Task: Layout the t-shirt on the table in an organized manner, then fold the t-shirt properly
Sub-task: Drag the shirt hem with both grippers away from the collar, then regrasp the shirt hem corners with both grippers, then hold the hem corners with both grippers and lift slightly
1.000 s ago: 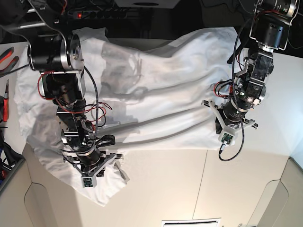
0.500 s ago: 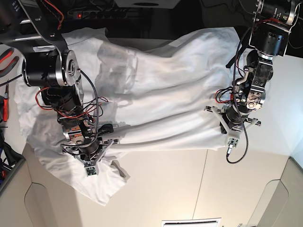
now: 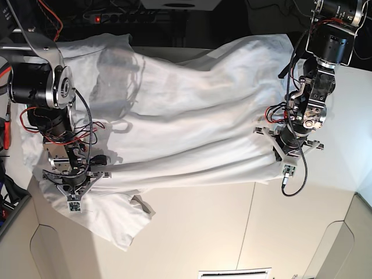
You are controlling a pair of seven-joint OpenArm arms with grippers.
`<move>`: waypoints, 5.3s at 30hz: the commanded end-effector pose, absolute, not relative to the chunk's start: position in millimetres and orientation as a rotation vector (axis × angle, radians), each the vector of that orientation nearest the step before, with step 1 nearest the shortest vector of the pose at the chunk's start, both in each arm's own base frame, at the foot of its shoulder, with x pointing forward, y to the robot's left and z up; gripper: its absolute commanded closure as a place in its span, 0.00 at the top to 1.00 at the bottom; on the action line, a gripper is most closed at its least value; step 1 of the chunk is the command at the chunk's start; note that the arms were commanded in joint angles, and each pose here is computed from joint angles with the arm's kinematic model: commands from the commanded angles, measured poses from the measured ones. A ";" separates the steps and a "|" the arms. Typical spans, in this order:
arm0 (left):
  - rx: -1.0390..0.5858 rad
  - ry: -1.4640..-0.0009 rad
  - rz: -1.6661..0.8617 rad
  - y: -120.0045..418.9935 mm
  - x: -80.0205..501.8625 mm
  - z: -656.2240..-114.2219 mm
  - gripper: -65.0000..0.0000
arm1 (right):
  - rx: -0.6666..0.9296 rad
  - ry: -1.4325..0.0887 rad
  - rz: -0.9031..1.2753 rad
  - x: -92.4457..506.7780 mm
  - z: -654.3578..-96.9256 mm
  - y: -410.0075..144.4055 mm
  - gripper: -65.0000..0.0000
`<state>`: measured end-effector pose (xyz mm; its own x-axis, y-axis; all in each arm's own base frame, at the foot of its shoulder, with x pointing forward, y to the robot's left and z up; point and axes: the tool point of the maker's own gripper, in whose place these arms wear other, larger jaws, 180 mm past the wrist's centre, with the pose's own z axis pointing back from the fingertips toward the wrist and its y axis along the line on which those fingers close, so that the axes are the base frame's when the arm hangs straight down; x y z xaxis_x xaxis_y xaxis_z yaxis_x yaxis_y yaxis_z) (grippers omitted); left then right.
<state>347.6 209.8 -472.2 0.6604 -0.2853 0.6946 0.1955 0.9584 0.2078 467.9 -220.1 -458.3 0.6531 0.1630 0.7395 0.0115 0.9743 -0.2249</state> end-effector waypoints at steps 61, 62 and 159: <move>-0.044 -0.601 -0.355 193.6 337.9 -494.8 0.00 | -0.034 -0.653 0.020 338.4 -468.8 -224.8 0.00; -0.039 -0.603 -0.349 196.4 341.1 -496.3 0.00 | -0.034 -0.666 0.021 340.4 -467.2 -224.8 0.00; 0.063 -0.960 -0.197 253.4 464.7 -380.7 0.00 | 0.104 -1.050 0.072 425.2 -388.4 -154.9 0.00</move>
<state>448.9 249.8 -404.4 0.6133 -0.1916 0.7663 0.1448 0.9810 0.1293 411.0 -154.5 -409.5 0.5557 0.0158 0.8312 -0.1052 0.9931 0.0515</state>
